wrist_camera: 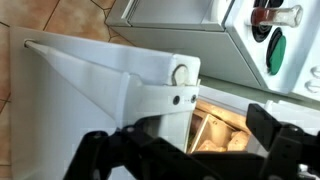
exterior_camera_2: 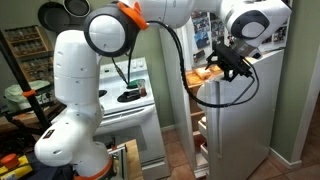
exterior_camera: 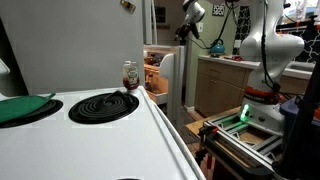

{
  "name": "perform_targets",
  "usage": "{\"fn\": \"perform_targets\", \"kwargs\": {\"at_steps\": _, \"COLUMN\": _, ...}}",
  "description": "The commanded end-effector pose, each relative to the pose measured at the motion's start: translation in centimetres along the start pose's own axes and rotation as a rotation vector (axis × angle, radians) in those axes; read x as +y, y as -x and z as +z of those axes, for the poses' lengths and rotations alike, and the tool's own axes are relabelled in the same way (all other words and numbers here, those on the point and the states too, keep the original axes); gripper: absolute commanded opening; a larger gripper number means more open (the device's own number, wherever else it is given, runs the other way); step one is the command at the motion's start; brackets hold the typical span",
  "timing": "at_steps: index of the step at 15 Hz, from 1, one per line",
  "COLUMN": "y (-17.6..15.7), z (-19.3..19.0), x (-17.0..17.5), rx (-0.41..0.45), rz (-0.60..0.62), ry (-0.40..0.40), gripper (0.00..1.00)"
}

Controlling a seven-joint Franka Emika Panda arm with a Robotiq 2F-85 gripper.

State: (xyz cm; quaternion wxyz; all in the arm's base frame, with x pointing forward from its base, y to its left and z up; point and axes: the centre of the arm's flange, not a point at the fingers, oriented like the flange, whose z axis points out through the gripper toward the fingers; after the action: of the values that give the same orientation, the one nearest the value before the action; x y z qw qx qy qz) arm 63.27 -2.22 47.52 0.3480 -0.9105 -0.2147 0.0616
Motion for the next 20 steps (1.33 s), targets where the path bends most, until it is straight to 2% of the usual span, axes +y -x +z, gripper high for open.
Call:
{"fn": "perform_targets", "kwargs": {"at_steps": 1, "y": 1.6, "z": -0.1, "x": -0.8, "rx": -0.033, "rz": 0.005, "ry": -0.045, "gripper": 1.0}}
{"fn": "perform_targets", "kwargs": {"at_steps": 2, "y": 1.6, "z": -0.6, "x": -0.8, "rx": 0.004, "rz": 0.003, "ry": -0.034, "gripper": 1.0}}
{"fn": "perform_targets", "kwargs": {"at_steps": 3, "y": -0.2, "z": 0.3, "x": -0.8, "rx": -0.002, "rz": -0.022, "ry": -0.028, "gripper": 1.0}}
{"fn": "perform_targets", "kwargs": {"at_steps": 9, "y": 0.3, "z": -0.9, "x": -0.8, "rx": 0.023, "rz": -0.012, "ry": -0.021, "gripper": 1.0}}
{"fn": "perform_targets", "kwargs": {"at_steps": 13, "y": -0.5, "z": 0.6, "x": -1.3, "rx": 0.021, "rz": -0.141, "ry": -0.063, "gripper": 1.0}}
{"fn": "perform_targets", "kwargs": {"at_steps": 16, "y": -1.1, "z": 1.9, "x": -0.6, "rx": 0.004, "rz": -0.248, "ry": -0.043, "gripper": 1.0}}
{"fn": "perform_targets", "kwargs": {"at_steps": 20, "y": -1.8, "z": 4.0, "x": -1.6, "rx": -0.003, "rz": -0.409, "ry": -0.142, "gripper": 1.0}}
